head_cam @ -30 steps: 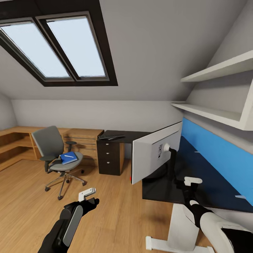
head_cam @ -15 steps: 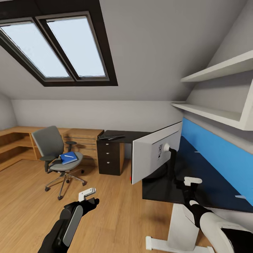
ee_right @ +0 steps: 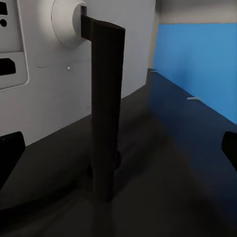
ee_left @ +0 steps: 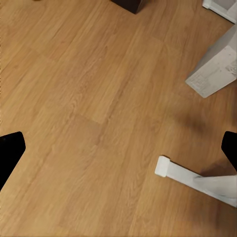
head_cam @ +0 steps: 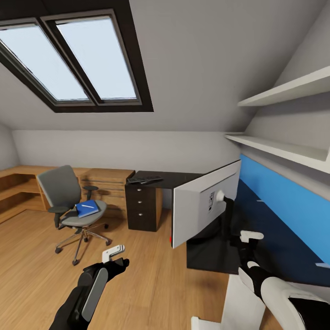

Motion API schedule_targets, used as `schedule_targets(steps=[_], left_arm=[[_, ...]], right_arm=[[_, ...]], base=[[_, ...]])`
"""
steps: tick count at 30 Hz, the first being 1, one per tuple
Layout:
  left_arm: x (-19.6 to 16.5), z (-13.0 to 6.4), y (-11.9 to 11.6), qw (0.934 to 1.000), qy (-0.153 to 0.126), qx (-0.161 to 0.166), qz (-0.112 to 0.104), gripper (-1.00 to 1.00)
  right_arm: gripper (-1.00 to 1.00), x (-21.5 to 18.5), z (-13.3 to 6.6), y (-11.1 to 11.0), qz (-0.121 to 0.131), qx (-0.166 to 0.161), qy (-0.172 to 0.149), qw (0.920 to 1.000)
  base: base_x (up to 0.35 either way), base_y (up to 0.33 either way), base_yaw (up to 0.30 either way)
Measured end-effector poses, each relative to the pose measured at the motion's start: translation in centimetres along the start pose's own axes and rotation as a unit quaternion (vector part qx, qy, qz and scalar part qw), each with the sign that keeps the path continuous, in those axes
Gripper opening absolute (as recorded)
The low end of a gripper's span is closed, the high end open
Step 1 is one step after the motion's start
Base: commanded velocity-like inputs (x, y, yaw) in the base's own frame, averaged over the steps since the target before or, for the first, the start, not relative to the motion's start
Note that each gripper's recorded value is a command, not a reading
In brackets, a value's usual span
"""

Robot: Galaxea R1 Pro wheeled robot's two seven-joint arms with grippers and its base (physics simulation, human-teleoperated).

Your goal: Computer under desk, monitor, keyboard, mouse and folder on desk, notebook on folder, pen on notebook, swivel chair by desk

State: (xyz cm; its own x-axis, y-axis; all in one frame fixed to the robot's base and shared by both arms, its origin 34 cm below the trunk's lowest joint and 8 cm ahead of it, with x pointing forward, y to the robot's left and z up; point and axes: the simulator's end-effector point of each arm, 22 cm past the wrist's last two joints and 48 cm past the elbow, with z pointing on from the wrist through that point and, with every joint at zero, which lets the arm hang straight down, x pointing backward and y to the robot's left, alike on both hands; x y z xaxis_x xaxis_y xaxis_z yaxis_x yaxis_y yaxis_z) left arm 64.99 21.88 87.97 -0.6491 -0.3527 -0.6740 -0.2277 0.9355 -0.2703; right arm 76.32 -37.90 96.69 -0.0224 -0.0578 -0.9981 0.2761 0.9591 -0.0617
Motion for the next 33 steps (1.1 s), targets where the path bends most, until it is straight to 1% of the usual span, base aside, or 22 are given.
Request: schedule_targets(steps=[11,23,26,29,33], left_arm=[[0.0,0.0,0.0,1.0000,0.000,0.000,0.000,1.00],[0.0,0.0,0.0,1.0000,0.000,0.000,0.000,1.00],[0.0,0.0,0.0,1.0000,0.000,0.000,0.000,1.00],[0.0,0.0,0.1,1.0000,0.000,0.000,0.000,1.00],[0.0,0.0,0.1,1.0000,0.000,-0.001,0.000,1.00]], right_arm=[[1.00,0.3,-0.2,0.5,0.002,-0.003,0.003,1.0000],[1.00,0.6,-0.2,0.5,0.001,-0.002,0.012,0.9999],[1.00,1.0,-0.2,0.4,0.000,-0.002,0.019,0.9998],[1.00,1.8,-0.2,0.3,-0.004,-0.001,0.038,0.9993],[1.00,2.4,-0.2,0.2,-0.007,-0.001,0.052,0.9986]], base=[[0.124,0.000,0.000],[0.046,0.000,0.000],[0.189,-0.032,0.000],[0.226,-0.056,0.000],[0.119,-0.031,0.000]])
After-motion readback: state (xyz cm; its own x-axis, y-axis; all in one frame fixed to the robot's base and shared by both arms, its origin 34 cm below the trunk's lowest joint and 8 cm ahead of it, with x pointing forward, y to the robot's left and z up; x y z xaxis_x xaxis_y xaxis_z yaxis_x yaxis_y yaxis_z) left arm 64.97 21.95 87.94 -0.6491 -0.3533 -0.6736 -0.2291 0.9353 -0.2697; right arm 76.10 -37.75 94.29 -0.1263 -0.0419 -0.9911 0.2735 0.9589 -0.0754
